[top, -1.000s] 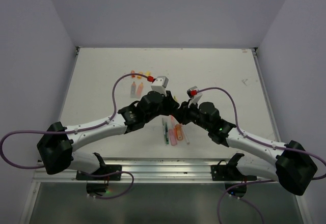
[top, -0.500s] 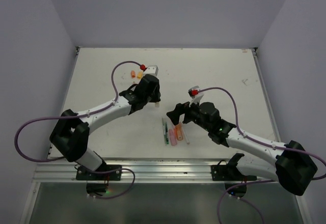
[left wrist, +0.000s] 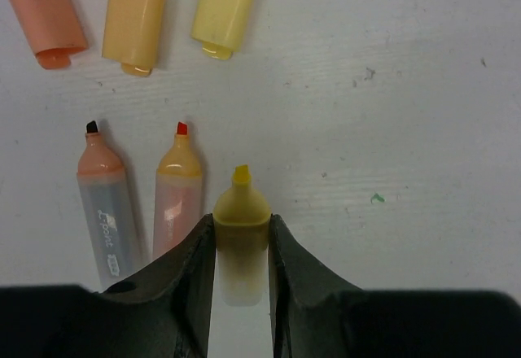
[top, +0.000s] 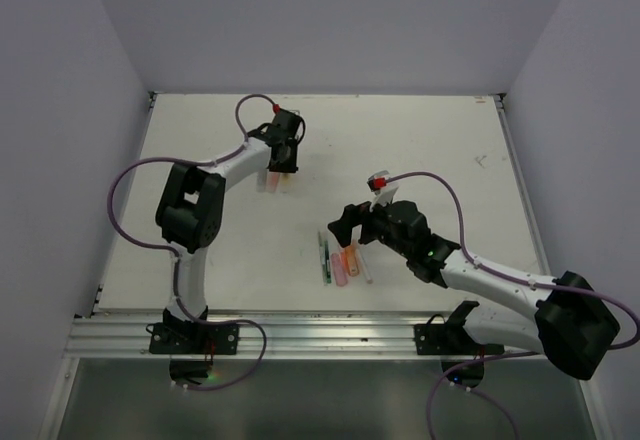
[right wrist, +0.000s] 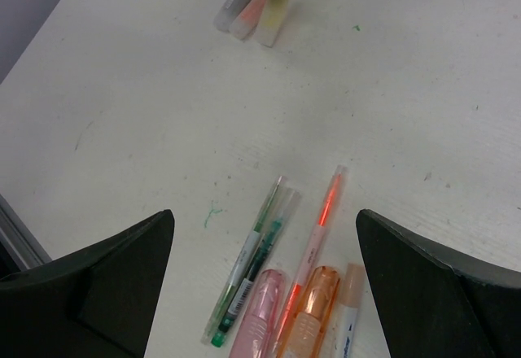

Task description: Open the pen caps

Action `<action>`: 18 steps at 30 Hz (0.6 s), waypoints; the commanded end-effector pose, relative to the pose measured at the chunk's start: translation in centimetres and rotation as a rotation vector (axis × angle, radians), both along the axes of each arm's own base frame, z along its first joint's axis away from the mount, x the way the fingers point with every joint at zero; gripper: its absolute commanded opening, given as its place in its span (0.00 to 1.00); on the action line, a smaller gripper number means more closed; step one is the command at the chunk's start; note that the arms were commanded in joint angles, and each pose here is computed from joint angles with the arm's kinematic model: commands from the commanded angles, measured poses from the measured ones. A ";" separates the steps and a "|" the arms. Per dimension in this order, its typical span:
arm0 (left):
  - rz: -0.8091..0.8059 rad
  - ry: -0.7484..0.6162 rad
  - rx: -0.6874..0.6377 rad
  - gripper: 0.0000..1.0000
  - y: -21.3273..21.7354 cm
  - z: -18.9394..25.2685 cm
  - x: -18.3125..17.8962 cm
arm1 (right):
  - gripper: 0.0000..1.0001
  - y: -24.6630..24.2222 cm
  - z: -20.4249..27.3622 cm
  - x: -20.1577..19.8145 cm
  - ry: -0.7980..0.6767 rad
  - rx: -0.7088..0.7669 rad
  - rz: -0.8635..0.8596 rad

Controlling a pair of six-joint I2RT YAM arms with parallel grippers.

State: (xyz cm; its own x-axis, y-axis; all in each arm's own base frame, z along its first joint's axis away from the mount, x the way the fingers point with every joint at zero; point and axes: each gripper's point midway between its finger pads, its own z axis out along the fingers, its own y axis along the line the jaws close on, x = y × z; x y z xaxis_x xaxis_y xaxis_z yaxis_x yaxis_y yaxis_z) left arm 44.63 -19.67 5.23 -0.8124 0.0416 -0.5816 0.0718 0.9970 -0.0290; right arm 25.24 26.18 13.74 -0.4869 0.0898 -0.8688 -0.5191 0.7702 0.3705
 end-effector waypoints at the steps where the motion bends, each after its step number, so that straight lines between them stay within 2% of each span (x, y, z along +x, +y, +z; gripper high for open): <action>1: -0.065 0.051 0.014 0.02 0.0 -0.3 0.7 | 0.99 -0.1 0.0 0.6 -0.024 -0.005 -0.016; 6: -0.069 0.092 0.025 0.03 0.1 -2.0 1.8 | 0.99 0.0 -0.5 0.6 -0.014 -0.015 -0.012; 9: -0.070 0.097 0.027 0.08 0.1 -2.4 2.3 | 0.99 0.1 -0.6 0.6 -0.011 -0.016 -0.008; 18: -0.056 0.137 0.014 0.36 0.2 -3.5 2.0 | 0.98 0.0 -0.6 0.7 -0.013 -0.025 -0.008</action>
